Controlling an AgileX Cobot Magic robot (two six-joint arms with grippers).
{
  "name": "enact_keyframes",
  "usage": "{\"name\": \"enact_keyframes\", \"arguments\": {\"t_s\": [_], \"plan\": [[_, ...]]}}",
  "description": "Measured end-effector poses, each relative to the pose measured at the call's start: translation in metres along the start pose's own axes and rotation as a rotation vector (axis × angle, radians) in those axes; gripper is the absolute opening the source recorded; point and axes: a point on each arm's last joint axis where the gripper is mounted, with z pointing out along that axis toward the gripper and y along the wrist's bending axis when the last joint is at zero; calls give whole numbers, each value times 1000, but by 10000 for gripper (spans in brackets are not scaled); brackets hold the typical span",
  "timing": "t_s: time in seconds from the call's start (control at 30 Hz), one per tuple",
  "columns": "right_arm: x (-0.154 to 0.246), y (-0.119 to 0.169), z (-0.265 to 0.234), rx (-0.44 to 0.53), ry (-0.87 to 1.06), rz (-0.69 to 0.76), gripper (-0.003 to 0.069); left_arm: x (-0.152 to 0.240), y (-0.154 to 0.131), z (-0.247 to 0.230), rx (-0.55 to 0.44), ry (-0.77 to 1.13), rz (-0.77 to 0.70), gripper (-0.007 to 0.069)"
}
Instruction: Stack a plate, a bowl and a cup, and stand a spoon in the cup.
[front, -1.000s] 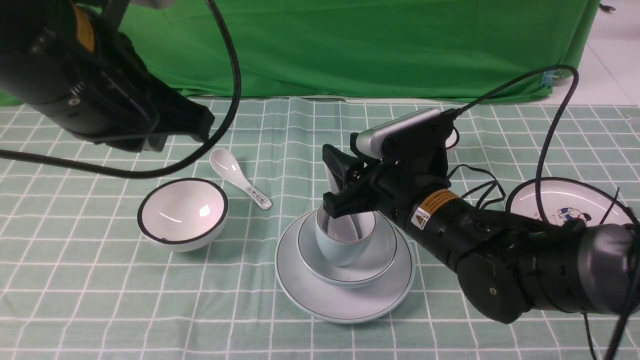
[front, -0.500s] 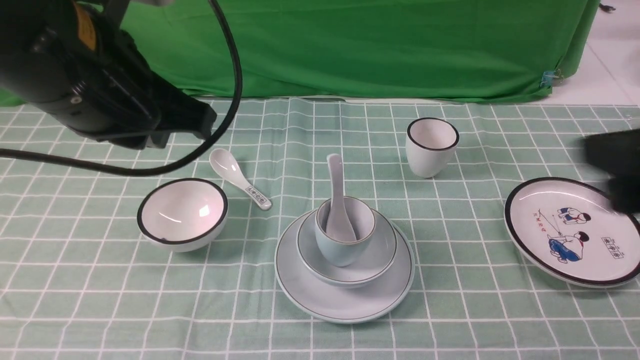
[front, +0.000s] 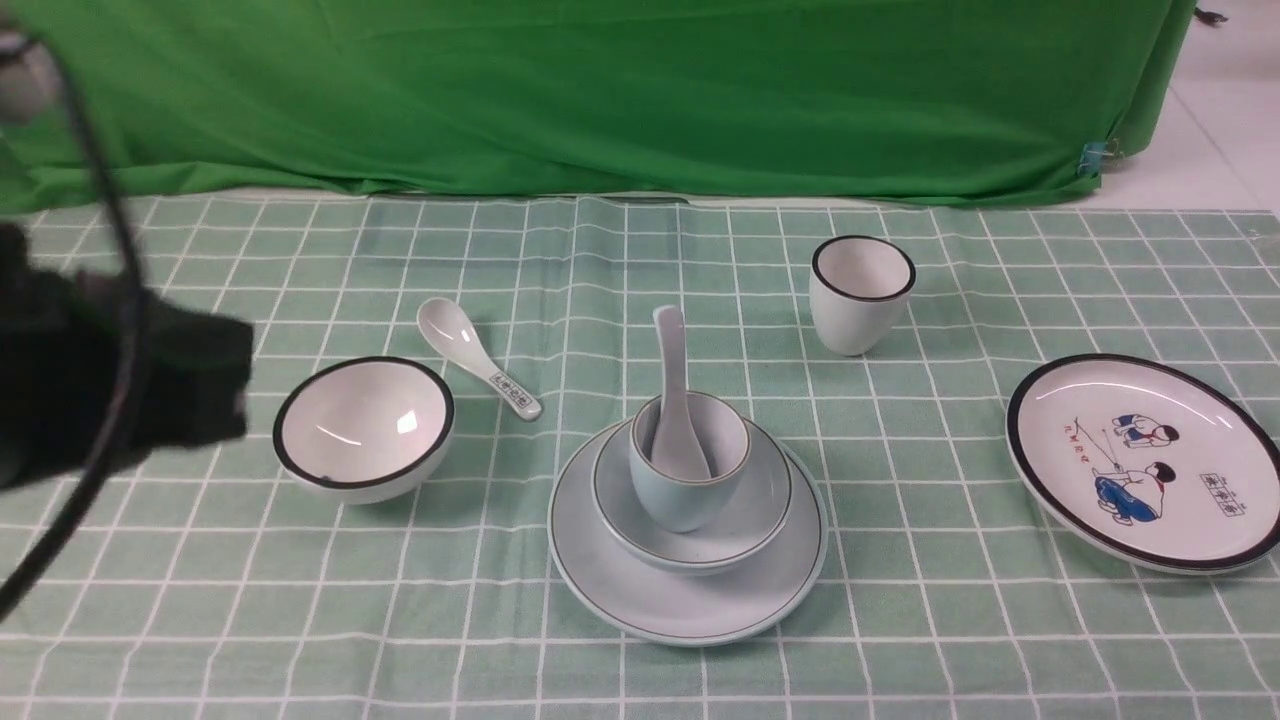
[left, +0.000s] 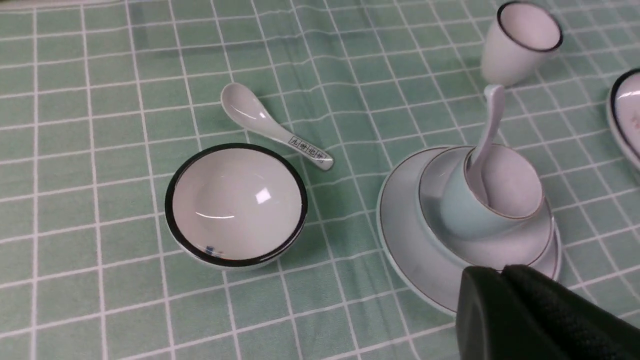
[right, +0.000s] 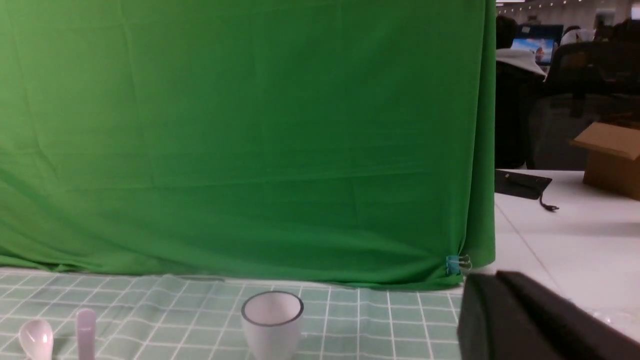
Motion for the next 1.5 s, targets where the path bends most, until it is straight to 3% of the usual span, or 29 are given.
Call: {"name": "enact_keyframes", "arguments": {"t_s": [0.2,0.37,0.77,0.93,1.07,1.17,1.27,1.3,1.33,1.5], "plan": [[1,0,0,0,0,0,158,62,23,-33,80,-240,-60,10],[1,0,0,0,0,0,199,89,32,-50,142,-391,-75,10],[1,0,0,0,-2,0,225,98,35,-64,186,-485,-90,11],[1,0,0,0,-3,0,234,100,36,-61,165,-498,-26,11],[1,0,0,0,-3,0,235,111,34,-54,132,-525,65,11],[1,0,0,0,-3,0,237,124,35,-42,48,-559,151,11],[1,0,0,0,-3,0,242,140,43,-20,-71,-547,126,11],[1,0,0,0,-4,0,241,146,47,-14,51,-508,161,11],[1,0,0,0,-3,0,241,149,49,-10,-135,-520,98,11],[1,0,0,0,-3,0,241,172,62,12,-239,-464,22,11]]}}
